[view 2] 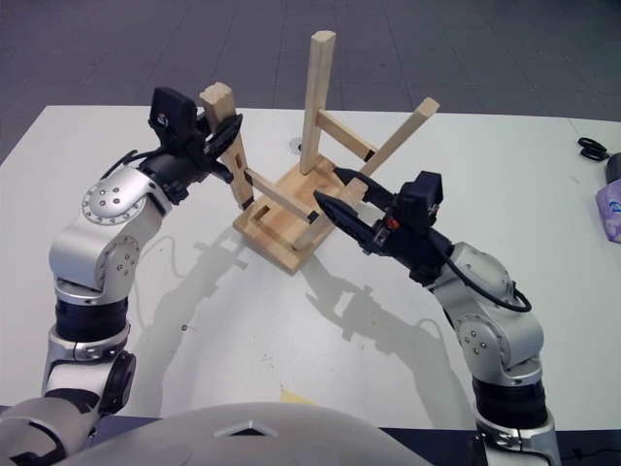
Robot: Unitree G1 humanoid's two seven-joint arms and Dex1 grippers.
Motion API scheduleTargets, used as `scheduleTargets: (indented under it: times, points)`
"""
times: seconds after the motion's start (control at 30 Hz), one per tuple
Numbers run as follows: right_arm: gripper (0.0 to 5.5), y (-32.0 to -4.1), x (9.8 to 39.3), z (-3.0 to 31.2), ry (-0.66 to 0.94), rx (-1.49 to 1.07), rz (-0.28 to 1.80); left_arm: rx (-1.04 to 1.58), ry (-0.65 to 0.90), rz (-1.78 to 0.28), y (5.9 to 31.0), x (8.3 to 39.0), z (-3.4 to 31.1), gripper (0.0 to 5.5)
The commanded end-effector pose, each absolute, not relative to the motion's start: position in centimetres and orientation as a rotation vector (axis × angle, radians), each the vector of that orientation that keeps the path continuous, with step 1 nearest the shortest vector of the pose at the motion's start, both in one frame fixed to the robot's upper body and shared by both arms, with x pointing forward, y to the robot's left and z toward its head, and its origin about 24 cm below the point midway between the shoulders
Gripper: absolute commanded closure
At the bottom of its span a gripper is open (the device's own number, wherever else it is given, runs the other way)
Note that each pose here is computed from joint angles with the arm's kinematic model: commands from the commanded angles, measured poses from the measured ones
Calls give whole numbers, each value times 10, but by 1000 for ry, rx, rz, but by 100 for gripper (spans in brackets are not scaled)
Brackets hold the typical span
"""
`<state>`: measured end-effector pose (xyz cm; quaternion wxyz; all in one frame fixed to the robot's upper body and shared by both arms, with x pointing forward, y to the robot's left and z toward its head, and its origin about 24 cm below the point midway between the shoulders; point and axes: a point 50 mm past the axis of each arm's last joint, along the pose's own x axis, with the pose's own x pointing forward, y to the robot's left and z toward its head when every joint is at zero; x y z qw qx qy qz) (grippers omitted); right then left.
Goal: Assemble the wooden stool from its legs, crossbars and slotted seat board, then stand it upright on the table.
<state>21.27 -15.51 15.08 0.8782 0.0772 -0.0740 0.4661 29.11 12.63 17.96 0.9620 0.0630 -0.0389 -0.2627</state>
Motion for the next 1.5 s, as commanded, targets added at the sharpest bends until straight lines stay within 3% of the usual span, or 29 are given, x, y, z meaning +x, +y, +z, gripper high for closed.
scheduleTargets:
  times: [0.03, 0.27, 0.5, 0.8, 1.1, 1.5]
  points:
    - [341, -148, 208, 106, 106, 252, 977, 167, -74, -622, 120, 279, 176, 446]
    - [341, -146, 208, 105, 107, 251, 979, 226, -57, -593, 136, 280, 173, 446]
    - [341, -149, 210, 104, 106, 235, 957, 52, -90, -640, 122, 278, 187, 446]
    - [341, -150, 210, 102, 104, 246, 944, 165, -66, -636, 134, 277, 181, 446]
    - [341, -148, 211, 102, 96, 251, 937, 242, -65, -710, 122, 271, 173, 446]
    - [341, -145, 211, 102, 89, 251, 926, -15, -80, -860, 109, 262, 197, 444]
